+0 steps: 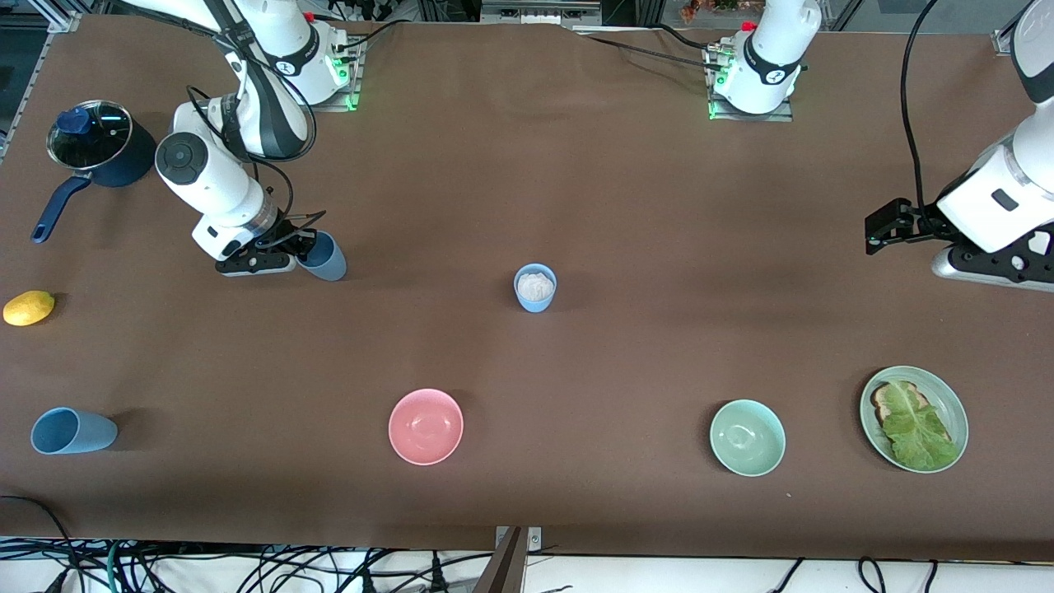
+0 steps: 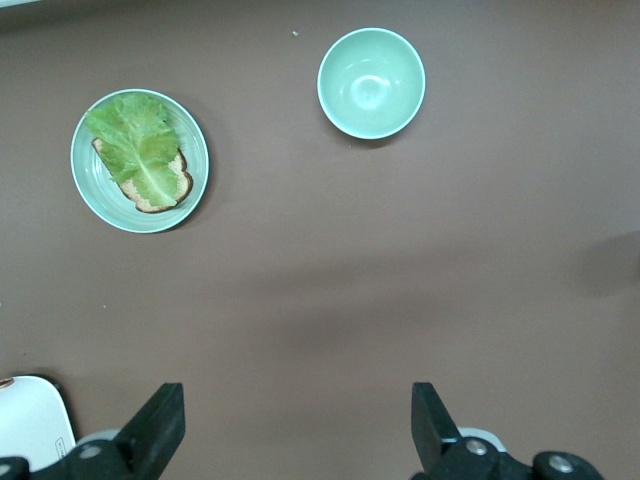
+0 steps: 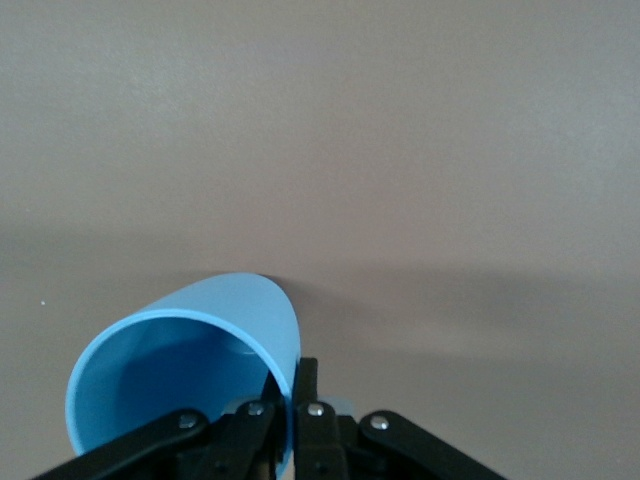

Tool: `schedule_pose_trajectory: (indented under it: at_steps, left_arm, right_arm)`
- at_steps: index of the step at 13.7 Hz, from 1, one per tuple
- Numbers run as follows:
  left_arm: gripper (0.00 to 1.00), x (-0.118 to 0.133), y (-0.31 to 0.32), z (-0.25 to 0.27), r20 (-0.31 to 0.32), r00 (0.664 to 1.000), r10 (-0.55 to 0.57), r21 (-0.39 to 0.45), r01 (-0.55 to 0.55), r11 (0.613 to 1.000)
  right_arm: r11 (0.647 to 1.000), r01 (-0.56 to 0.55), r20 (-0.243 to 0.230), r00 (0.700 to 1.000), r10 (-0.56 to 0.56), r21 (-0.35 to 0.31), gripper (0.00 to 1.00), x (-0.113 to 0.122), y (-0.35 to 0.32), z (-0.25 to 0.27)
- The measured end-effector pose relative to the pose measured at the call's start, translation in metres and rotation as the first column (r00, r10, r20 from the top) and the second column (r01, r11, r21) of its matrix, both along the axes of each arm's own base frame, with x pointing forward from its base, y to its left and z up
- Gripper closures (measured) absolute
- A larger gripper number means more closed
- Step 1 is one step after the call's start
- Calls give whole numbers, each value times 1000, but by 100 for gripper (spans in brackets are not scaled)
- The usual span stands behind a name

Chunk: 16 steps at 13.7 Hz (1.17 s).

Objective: Stack blue cups with both arms
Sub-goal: 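Close the right gripper on the rim of the empty blue cup, then lift the empty cup and carry it over the tissue cup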

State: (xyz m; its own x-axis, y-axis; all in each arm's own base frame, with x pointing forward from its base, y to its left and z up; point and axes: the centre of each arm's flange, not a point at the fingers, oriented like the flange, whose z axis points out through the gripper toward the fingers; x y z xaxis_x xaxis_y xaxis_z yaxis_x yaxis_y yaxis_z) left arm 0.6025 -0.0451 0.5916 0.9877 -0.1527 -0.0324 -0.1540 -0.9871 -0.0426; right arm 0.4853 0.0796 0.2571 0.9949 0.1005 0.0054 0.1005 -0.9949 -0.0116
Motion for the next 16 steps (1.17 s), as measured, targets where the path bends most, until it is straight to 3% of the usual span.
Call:
schedule_pose_trajectory:
  at_steps: [4, 9, 12, 16]
  left_arm:
    - [0, -3, -24, 0, -3, 999, -43, -7, 43, 999]
    - [0, -7, -49, 1, -3, 993, -119, -14, 119, 993]
    - [0, -6, -43, 1, -5, 980, -200, -16, 200, 980]
    - [0, -6, -36, 2, -3, 987, -161, -14, 161, 987]
  right_arm:
    - [1000, -18, 33, 999, 18, -1, 96, 7, 9, 29]
    - [999, -22, -61, 998, 20, -24, 96, 43, 23, 114]
    - [1000, 9, -55, 998, -10, -21, 96, 61, 45, 171]
    - [994, 107, -26, 994, -107, 7, 96, 65, 129, 195]
